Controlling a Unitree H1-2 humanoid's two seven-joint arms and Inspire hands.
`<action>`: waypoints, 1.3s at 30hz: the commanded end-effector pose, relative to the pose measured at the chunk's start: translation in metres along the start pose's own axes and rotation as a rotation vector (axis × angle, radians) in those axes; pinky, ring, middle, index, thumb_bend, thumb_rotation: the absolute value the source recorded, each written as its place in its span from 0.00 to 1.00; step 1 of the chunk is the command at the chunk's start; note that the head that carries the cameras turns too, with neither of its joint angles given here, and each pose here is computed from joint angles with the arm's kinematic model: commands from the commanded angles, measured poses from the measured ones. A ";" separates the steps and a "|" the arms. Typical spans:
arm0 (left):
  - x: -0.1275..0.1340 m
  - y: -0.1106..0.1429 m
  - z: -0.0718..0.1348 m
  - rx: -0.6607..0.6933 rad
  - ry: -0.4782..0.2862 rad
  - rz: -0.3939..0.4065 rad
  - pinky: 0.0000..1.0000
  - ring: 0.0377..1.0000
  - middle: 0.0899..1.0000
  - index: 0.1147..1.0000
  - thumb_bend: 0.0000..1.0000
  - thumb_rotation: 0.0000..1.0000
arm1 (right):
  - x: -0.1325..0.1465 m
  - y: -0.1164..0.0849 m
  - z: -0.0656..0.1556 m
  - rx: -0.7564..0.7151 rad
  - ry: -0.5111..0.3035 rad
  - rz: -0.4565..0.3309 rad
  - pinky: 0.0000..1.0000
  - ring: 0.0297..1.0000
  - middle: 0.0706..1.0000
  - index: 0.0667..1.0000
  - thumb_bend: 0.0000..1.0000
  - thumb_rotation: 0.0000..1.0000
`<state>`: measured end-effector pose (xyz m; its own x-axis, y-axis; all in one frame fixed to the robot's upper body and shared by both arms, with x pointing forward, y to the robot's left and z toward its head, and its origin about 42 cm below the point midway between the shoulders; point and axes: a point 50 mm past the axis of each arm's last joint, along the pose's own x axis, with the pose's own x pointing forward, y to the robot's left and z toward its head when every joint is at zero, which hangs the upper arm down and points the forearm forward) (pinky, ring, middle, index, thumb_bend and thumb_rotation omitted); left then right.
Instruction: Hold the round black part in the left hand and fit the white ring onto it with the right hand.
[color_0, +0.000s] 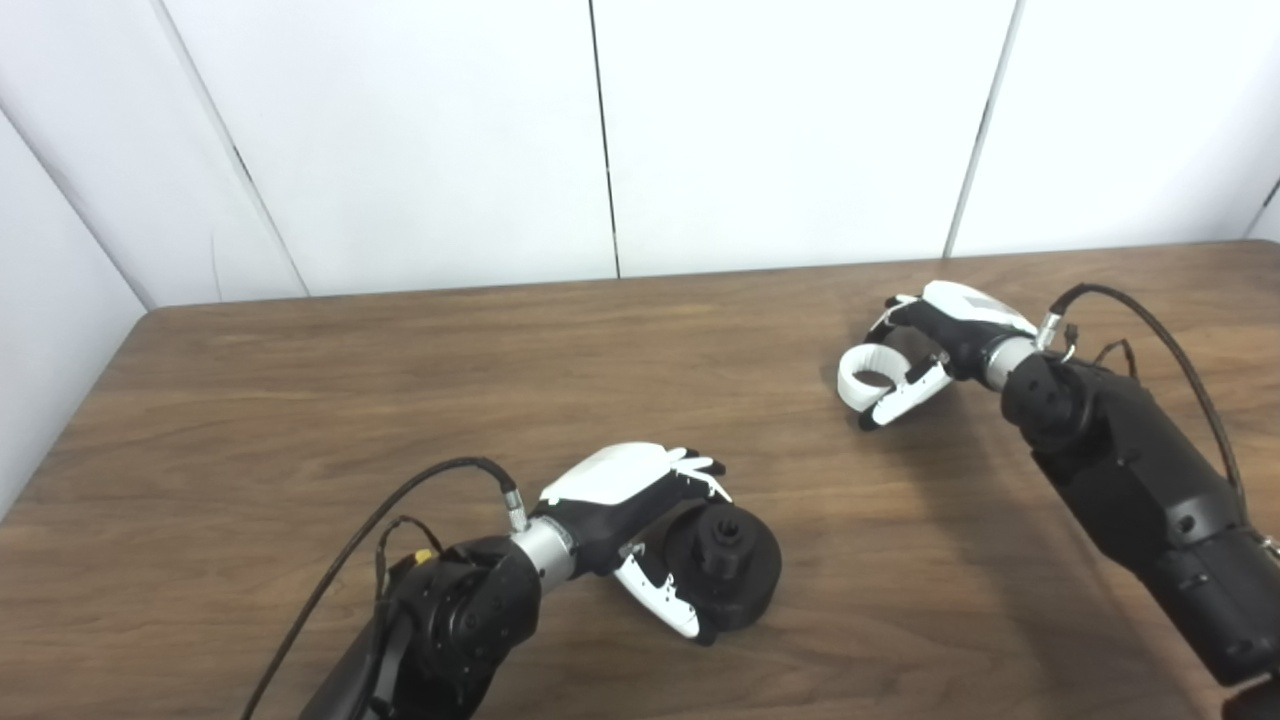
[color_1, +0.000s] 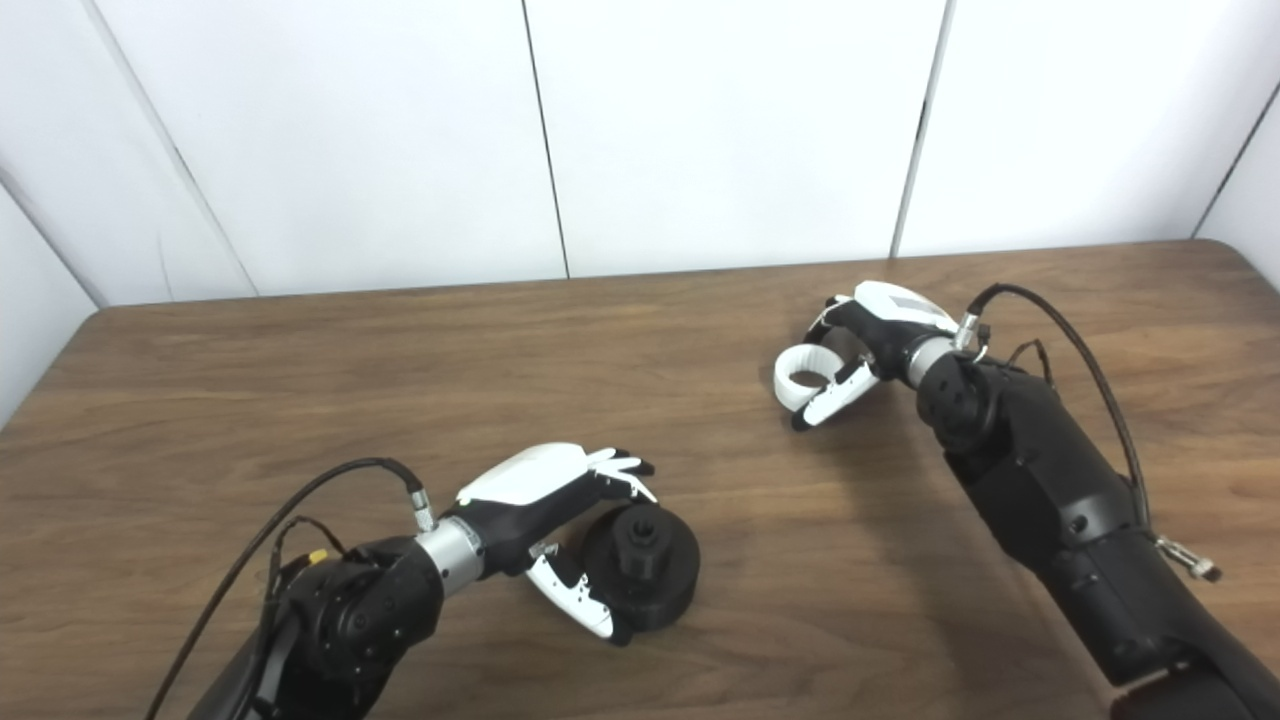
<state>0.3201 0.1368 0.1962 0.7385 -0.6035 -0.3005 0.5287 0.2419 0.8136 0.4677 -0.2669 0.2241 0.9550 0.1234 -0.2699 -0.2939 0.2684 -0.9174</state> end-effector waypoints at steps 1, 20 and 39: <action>-0.002 0.020 0.009 0.033 -0.045 0.071 0.95 1.00 0.95 0.66 0.92 0.27 | 0.000 -0.030 0.011 -0.028 -0.058 -0.095 1.00 1.00 0.96 0.70 0.98 0.28; -0.002 0.019 0.009 0.029 -0.040 0.066 0.95 1.00 0.95 0.66 0.92 0.28 | 0.000 -0.023 0.008 0.000 -0.093 -0.148 1.00 1.00 0.92 0.63 0.96 0.23; -0.002 0.017 0.010 0.029 -0.046 0.068 0.95 1.00 0.96 0.65 0.92 0.27 | -0.002 -0.025 0.007 0.027 -0.112 -0.168 0.99 1.00 0.90 0.55 0.90 0.17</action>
<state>0.3204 0.1374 0.1969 0.7399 -0.6029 -0.2983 0.5280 0.2457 0.8129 0.4671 -0.2700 0.2230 0.9725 0.1523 -0.1759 -0.2160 0.3095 -0.9260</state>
